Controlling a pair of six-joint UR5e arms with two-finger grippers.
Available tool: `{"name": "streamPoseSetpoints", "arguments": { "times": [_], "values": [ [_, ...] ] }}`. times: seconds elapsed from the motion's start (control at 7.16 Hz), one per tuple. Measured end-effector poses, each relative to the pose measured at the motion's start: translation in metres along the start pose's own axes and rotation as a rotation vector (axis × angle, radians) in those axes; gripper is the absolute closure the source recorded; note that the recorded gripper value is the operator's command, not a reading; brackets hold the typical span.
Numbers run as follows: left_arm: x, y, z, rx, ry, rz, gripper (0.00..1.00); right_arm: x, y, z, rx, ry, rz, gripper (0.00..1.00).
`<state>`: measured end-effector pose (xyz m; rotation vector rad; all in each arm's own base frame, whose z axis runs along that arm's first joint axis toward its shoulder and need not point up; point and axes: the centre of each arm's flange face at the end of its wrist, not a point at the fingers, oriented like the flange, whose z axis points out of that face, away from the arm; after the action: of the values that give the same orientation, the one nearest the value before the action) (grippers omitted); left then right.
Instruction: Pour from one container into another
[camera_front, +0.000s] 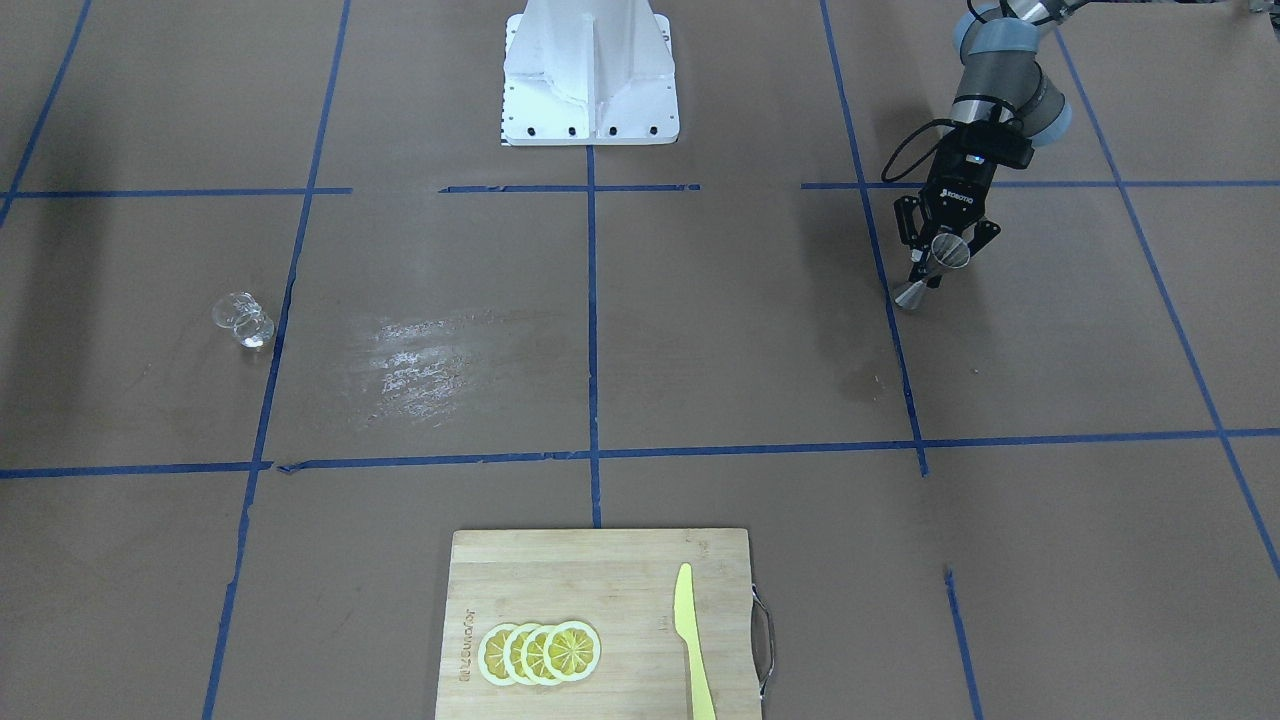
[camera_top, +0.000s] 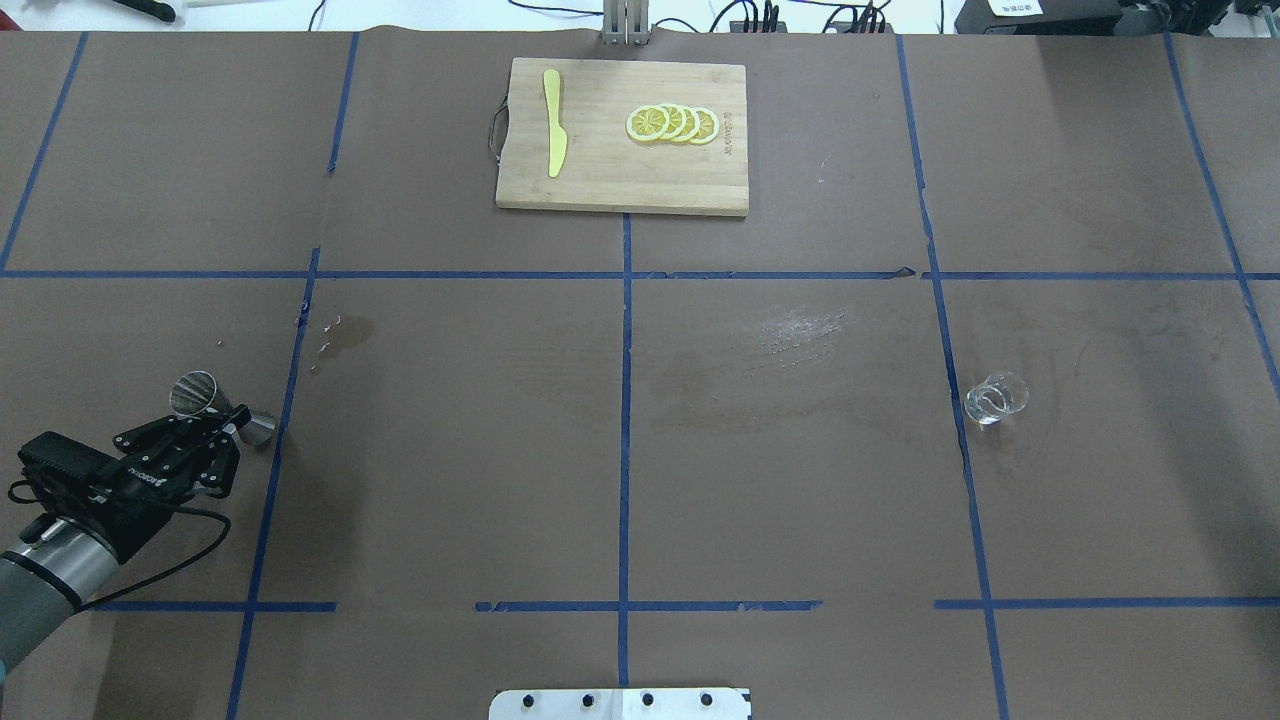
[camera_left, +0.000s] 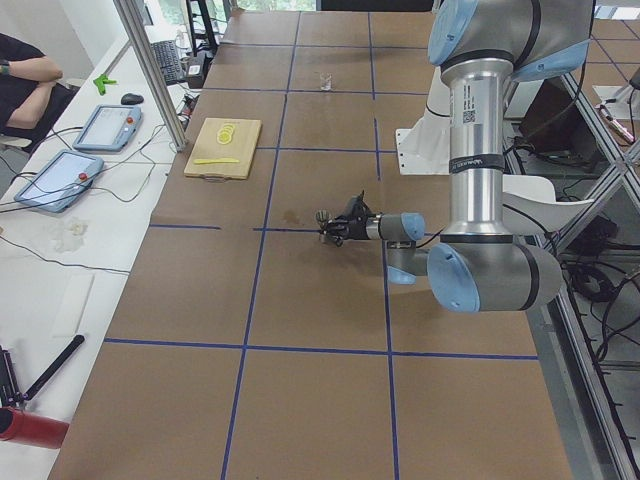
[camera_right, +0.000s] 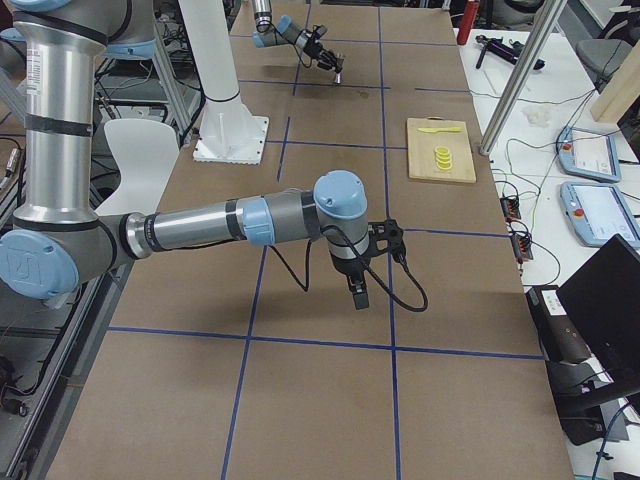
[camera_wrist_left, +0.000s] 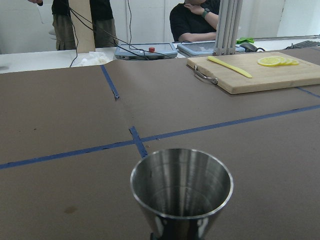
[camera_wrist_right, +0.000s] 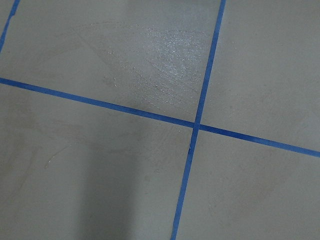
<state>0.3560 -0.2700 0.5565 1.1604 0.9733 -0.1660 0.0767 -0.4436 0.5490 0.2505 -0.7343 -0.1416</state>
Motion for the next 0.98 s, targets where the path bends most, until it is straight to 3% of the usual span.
{"name": "streamPoseSetpoints", "arguments": {
  "times": [0.28, 0.7, 0.98],
  "values": [
    [0.0, -0.003, -0.006, -0.009, 0.056, 0.018, 1.0, 0.0, 0.0, 0.0, 0.0, 0.0, 0.0, 0.0],
    [0.012, -0.019, -0.019, 0.044, 0.241, 0.079, 1.0, 0.001, 0.0, 0.001, -0.001, -0.001, 0.001, 0.0],
    [0.009, -0.034, -0.013, 0.019, 0.36, 0.151, 1.0, 0.001, 0.0, 0.001, -0.003, -0.002, 0.004, 0.0]
  ]
}}
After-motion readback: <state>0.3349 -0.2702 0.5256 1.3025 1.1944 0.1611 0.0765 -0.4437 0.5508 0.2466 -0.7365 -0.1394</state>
